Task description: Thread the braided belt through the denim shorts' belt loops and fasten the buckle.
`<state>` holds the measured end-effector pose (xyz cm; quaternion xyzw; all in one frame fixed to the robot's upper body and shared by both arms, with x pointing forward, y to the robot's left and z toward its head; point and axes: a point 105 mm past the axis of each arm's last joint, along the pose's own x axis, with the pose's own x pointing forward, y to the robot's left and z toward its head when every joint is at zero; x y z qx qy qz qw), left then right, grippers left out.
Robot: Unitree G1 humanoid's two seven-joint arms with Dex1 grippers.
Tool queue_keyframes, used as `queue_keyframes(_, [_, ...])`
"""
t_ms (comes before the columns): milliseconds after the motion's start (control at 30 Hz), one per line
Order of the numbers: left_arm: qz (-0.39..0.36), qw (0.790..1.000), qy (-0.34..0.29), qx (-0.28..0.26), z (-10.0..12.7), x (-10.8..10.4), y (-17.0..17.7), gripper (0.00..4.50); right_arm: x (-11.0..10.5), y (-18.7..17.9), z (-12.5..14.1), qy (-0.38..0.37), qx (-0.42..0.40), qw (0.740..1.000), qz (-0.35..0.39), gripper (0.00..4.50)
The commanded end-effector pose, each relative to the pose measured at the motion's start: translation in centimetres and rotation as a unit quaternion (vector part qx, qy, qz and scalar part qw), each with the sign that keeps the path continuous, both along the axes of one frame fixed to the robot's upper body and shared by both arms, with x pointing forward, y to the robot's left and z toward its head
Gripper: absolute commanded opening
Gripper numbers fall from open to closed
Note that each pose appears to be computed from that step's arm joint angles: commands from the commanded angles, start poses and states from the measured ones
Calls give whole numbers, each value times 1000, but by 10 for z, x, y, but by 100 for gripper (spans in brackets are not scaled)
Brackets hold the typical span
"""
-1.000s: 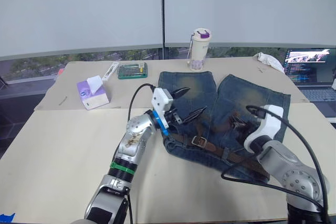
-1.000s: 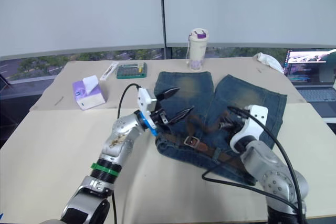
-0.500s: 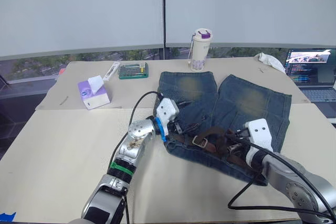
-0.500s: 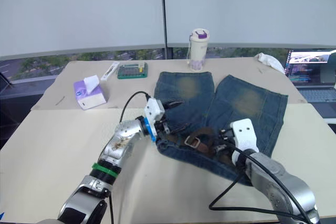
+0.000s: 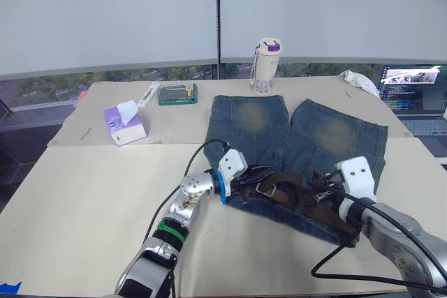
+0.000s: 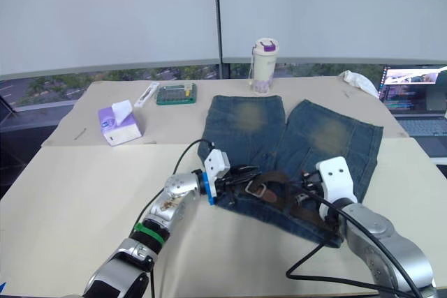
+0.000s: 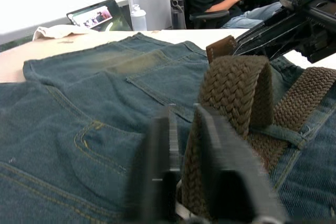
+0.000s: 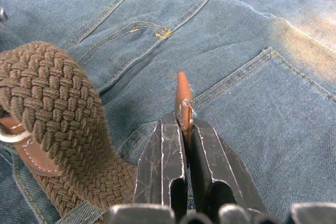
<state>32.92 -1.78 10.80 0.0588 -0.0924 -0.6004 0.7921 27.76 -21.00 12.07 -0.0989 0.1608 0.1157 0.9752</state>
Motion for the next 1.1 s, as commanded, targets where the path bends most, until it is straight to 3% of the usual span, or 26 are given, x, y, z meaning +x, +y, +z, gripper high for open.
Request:
queue_keyframes(33, [-28, 999, -23, -9, 9, -7, -5, 1, -1, -5, 15, -28, -7, 1000, -7, 0])
queue_keyframes(300, [-38, 998, -34, 26, -2, -8, -9, 1, -1, -7, 22, -28, -10, 1000, -6, 0])
queue_keyframes(733, [-13, 990, -38, 134, -40, 3, -7, 1, 0, -15, 39, -38, -22, 999, -10, 0])
queue_keyframes(900, [-12, 983, -30, 179, -56, 4, 3, 1, -1, -18, 42, -39, -25, 999, -13, 0])
queue_keyframes(1100, [-1, 977, 27, 214, -76, 6, 14, 1, -1, -20, 43, -36, -25, 999, -14, 0])
